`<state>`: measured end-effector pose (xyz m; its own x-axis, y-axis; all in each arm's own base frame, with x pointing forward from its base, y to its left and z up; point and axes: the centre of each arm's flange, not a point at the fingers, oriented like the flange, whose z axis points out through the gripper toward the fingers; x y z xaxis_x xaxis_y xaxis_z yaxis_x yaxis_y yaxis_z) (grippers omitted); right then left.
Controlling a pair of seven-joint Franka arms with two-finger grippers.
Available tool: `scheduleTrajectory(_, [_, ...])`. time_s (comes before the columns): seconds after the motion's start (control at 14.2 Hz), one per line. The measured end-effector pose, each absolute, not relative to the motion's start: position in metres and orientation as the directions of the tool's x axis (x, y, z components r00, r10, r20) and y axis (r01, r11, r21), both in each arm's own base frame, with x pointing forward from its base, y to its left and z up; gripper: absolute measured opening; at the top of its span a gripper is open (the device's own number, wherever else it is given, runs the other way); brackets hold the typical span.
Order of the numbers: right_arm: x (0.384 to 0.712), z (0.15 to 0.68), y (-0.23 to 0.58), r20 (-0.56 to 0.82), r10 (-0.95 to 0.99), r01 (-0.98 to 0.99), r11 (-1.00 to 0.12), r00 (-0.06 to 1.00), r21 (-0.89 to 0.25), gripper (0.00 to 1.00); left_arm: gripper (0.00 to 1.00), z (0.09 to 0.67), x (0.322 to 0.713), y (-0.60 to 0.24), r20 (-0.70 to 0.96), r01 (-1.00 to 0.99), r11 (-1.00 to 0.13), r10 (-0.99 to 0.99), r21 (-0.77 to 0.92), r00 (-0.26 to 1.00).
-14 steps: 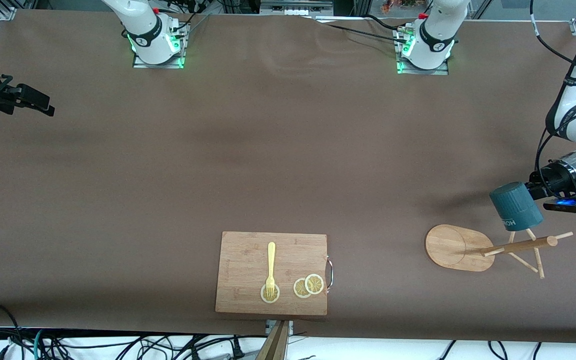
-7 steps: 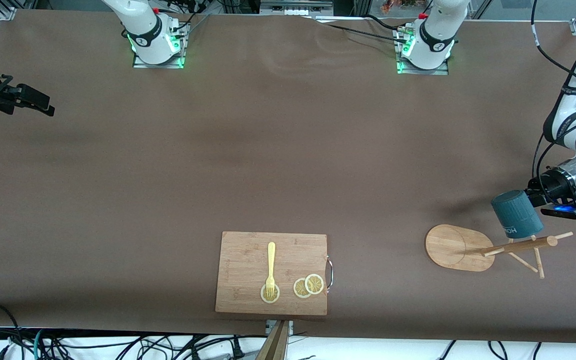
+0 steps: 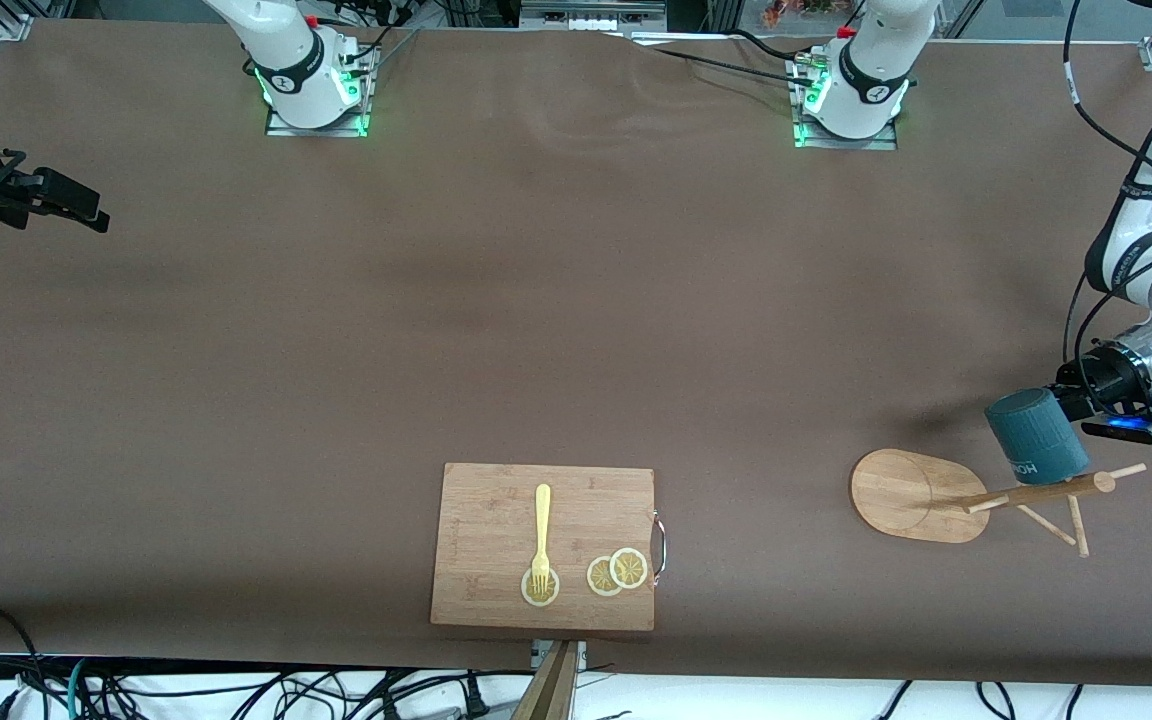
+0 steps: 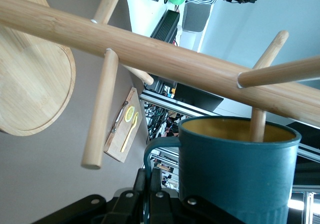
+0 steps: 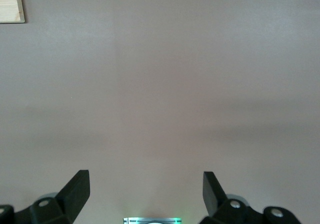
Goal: Pass cup and hang on rack
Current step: 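Lower the mug handle onto a rack peg with the left gripper, then open the left gripper and release the mug on the rack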
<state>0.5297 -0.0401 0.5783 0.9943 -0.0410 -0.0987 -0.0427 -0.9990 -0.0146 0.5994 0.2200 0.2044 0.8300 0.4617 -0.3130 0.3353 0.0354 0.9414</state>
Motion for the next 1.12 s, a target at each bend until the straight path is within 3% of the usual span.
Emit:
scheduleTrajectory(0.63, [0.53, 0.578, -0.04, -0.099, -0.041, -0.043, -0.999, 0.994, -0.015, 1.0, 0.06, 0.196, 0.602, 0.227, -0.314, 0.334, 0.042, 0.466, 0.942, 0.827])
scheduleTrajectory(0.7, [0.53, 0.578, -0.04, -0.099, -0.041, -0.043, -0.999, 0.994, -0.015, 1.0, 0.1, 0.195, 0.602, 0.228, -0.315, 0.335, 0.042, 0.468, 0.941, 0.826])
scheduleTrajectory(1.12, [0.53, 0.578, -0.04, -0.099, -0.041, -0.043, -0.999, 0.994, -0.015, 1.0, 0.67, 0.174, 0.599, 0.23, -0.314, 0.335, 0.041, 0.465, 0.941, 0.828])
